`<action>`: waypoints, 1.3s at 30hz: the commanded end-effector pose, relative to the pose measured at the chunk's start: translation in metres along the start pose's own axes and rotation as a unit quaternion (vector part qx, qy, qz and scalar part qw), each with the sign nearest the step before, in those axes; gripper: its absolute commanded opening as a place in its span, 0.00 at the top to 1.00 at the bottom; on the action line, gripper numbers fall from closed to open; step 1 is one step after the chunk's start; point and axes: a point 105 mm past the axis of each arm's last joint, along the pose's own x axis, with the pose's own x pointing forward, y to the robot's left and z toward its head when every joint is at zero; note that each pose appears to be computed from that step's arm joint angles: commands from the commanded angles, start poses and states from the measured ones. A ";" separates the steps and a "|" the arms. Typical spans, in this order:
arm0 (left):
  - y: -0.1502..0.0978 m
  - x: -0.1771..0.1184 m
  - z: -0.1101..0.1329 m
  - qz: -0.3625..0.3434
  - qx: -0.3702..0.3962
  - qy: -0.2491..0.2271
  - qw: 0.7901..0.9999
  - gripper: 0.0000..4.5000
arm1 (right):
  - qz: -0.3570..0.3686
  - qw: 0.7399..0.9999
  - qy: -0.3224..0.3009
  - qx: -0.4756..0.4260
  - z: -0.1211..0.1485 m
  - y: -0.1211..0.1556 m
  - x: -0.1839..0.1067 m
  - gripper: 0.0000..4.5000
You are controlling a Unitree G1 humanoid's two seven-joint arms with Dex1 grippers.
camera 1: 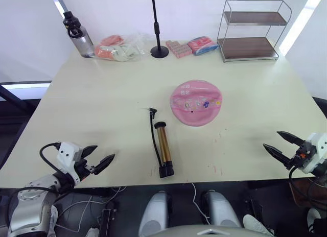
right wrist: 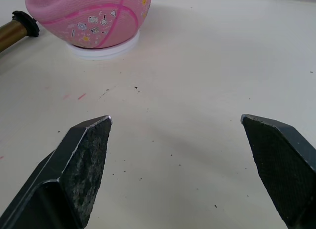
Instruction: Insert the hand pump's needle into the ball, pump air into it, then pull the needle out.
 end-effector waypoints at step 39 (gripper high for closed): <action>-0.028 0.031 0.054 0.071 -0.062 -0.090 0.992 0.00 | 0.112 0.992 -0.039 -0.036 0.034 0.040 -0.010 0.02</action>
